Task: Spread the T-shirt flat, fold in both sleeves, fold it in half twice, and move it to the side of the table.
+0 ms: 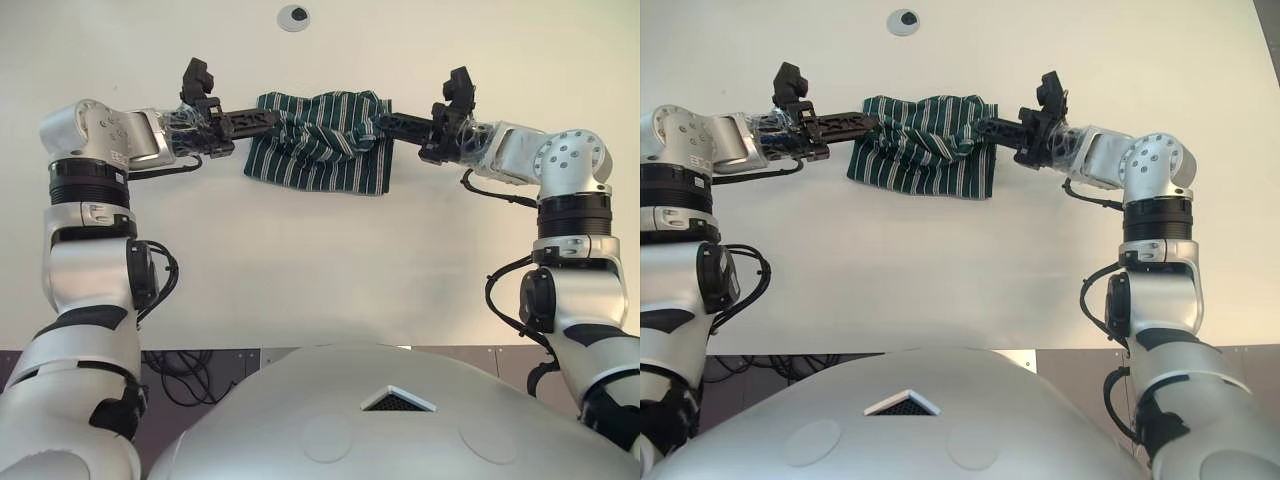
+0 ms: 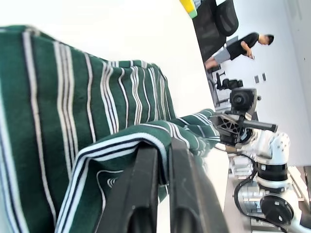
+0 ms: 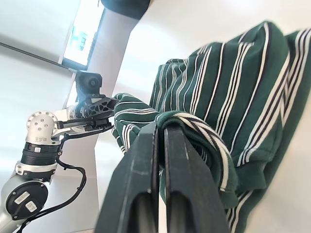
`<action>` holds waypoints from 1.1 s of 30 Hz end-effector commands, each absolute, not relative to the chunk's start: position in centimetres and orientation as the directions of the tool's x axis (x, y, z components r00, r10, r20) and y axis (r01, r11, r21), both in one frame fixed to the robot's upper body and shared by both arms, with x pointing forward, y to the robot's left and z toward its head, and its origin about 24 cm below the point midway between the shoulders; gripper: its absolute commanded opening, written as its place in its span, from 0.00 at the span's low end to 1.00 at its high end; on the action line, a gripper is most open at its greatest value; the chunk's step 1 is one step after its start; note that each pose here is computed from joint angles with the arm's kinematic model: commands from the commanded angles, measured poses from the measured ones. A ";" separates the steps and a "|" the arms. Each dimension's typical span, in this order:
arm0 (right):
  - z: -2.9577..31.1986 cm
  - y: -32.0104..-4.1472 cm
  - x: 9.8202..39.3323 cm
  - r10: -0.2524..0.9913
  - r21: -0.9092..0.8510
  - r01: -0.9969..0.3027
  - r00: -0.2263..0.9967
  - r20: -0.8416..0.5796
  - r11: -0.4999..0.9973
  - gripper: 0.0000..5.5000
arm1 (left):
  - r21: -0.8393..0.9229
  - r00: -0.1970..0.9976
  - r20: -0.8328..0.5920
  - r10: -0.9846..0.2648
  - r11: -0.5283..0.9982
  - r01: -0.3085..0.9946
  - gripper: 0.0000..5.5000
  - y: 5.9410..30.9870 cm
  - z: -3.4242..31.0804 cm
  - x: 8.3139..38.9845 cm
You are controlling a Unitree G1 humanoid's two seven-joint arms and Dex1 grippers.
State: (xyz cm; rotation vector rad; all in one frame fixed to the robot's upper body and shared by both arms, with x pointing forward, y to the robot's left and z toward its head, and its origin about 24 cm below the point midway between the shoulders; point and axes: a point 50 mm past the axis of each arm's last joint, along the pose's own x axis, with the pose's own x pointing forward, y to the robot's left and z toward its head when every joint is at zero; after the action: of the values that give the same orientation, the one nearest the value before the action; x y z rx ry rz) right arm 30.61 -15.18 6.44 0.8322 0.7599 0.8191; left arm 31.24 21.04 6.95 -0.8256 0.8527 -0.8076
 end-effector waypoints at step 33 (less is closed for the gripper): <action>5.4 -15.4 31.3 0.710 0.205 -0.679 0.678 -0.193 0.705 0.41 | -0.564 0.638 -0.151 -0.756 0.595 0.573 0.51 18.0 8.6 31.0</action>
State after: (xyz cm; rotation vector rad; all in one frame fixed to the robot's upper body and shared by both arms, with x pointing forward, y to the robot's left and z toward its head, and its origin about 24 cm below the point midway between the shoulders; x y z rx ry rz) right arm 31.47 -15.46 5.60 0.3653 0.2629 0.7637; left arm 32.51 18.44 8.41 -0.6838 0.3432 -0.7098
